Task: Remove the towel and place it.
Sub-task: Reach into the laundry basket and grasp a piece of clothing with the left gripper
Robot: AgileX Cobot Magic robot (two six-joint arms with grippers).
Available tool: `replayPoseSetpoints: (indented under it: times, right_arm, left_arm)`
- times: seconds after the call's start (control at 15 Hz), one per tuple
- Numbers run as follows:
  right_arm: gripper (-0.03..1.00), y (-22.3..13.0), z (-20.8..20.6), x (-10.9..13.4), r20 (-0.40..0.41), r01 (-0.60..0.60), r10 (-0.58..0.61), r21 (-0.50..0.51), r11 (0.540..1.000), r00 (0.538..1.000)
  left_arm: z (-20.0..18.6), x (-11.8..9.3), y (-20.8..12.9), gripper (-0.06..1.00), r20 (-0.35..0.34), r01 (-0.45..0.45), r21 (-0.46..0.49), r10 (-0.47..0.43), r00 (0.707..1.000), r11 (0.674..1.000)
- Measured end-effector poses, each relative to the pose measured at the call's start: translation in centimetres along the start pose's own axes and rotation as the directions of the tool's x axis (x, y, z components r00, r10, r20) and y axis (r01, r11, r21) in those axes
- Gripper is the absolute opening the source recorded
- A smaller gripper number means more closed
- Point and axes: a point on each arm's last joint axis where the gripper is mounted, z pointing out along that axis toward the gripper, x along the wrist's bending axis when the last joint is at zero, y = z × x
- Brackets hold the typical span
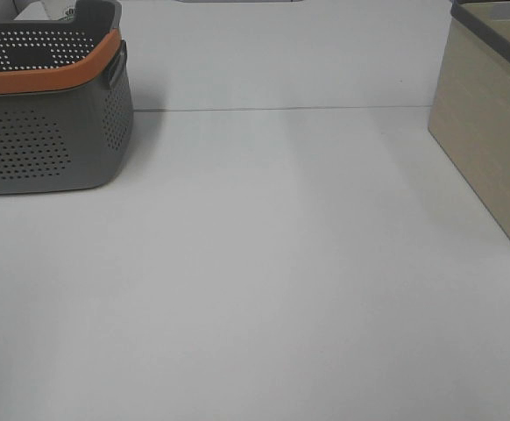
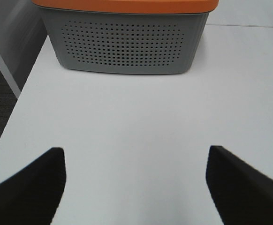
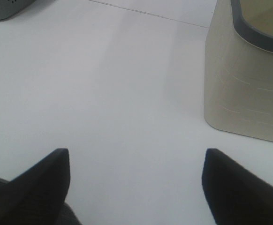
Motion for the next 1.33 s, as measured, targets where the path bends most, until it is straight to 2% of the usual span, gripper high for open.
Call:
replayPoseSetpoints:
  times: [0.4, 0.8, 1.13, 1.27, 1.33]
  right_arm:
    - [0.76, 0.0, 0.0, 0.0, 0.0, 0.0, 0.0, 0.0, 1.0, 1.0]
    - [0.76, 0.0, 0.0, 0.0, 0.0, 0.0, 0.0, 0.0, 1.0, 1.0]
    - [0.76, 0.0, 0.0, 0.0, 0.0, 0.0, 0.0, 0.0, 1.0, 1.0]
    - [0.76, 0.0, 0.0, 0.0, 0.0, 0.0, 0.0, 0.0, 1.0, 1.0]
    - [0.76, 0.0, 0.0, 0.0, 0.0, 0.0, 0.0, 0.0, 1.0, 1.0]
  left_arm:
    - [0.9, 0.0, 4.6, 0.76, -0.001, 0.004, 0.043, -0.004, 1.0, 0.999]
    - [3.5, 0.1, 9.2, 0.76, -0.002, 0.009, 0.113, -0.009, 1.0, 0.994]
    - [8.6, 0.3, 14.5, 0.76, -0.01, 0.053, 0.141, -0.052, 0.999, 0.989]
    - [12.9, 0.5, 17.5, 0.76, -0.014, 0.065, 0.195, -0.063, 0.998, 0.979]
    - [13.8, 0.5, 17.9, 0.76, -0.015, 0.065, 0.205, -0.064, 0.998, 0.977]
